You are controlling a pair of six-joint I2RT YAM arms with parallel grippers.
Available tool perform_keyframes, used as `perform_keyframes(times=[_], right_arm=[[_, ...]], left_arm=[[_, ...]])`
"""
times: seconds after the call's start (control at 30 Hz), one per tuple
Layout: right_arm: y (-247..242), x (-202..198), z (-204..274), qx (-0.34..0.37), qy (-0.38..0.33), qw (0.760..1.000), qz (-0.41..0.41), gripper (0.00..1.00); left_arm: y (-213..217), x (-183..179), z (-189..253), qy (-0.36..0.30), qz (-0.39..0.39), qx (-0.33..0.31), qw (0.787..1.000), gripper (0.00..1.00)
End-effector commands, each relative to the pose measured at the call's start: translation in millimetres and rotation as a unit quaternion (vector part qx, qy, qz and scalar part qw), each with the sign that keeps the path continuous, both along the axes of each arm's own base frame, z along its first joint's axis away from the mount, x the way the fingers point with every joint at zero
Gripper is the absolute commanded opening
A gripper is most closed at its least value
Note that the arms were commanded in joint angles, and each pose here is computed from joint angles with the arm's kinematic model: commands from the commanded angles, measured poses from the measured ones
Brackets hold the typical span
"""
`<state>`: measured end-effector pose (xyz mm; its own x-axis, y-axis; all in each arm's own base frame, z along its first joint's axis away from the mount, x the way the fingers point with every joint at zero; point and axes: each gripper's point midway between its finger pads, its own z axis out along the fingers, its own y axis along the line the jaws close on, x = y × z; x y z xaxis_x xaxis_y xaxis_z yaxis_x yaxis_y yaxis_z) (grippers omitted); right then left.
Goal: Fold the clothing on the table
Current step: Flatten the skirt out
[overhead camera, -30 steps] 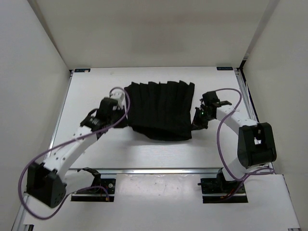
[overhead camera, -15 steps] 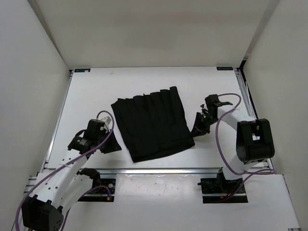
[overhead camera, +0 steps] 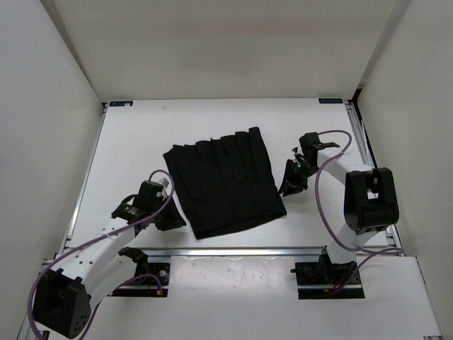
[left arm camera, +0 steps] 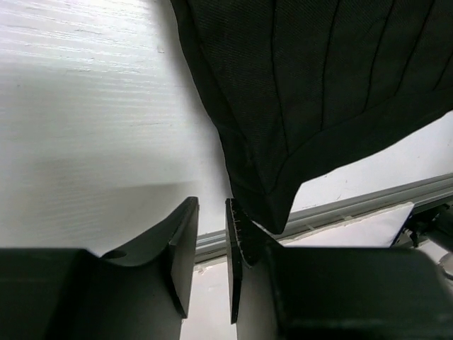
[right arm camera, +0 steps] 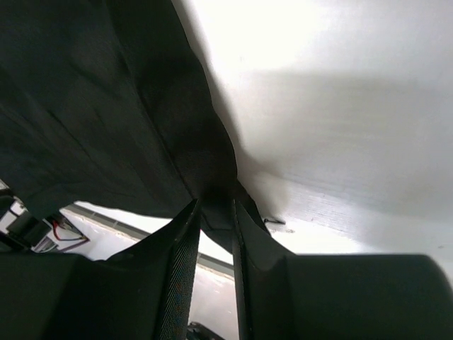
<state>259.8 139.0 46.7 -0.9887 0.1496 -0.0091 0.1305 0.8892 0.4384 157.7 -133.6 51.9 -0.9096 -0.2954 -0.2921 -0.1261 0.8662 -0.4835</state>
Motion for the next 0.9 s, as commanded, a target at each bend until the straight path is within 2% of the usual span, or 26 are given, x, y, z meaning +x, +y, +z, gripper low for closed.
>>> perform_keyframes(times=[0.0,0.1,0.13,0.3,0.37,0.67,0.87], right_arm=[[-0.1,15.3,9.7,-0.009,-0.02,1.0,0.02,0.3],[2.9,16.4,10.8,-0.01,-0.021,1.0,0.021,0.29],[5.0,10.8,7.7,-0.011,-0.012,1.0,0.023,0.29],[4.0,12.7,8.8,-0.01,-0.016,1.0,0.025,0.28],[2.3,13.0,6.7,-0.012,-0.014,0.999,0.026,0.28],[-7.2,16.3,7.1,-0.022,-0.014,0.999,0.023,0.28],[-17.3,13.5,5.3,-0.026,-0.014,0.999,0.014,0.28]], left_arm=[[-16.8,22.5,18.6,-0.039,0.011,-0.043,0.998,0.33],[-17.9,35.4,35.8,-0.054,0.023,-0.047,0.997,0.35],[-17.4,39.2,41.4,-0.062,0.029,-0.045,0.997,0.44],[-6.9,44.5,45.7,-0.072,0.068,-0.022,0.995,0.52],[-6.2,47.1,43.9,-0.073,0.078,-0.014,0.994,0.6],[-20.8,45.9,24.2,-0.044,0.077,0.009,0.996,0.58],[-37.4,41.7,17.9,-0.035,0.064,0.001,0.997,0.56]])
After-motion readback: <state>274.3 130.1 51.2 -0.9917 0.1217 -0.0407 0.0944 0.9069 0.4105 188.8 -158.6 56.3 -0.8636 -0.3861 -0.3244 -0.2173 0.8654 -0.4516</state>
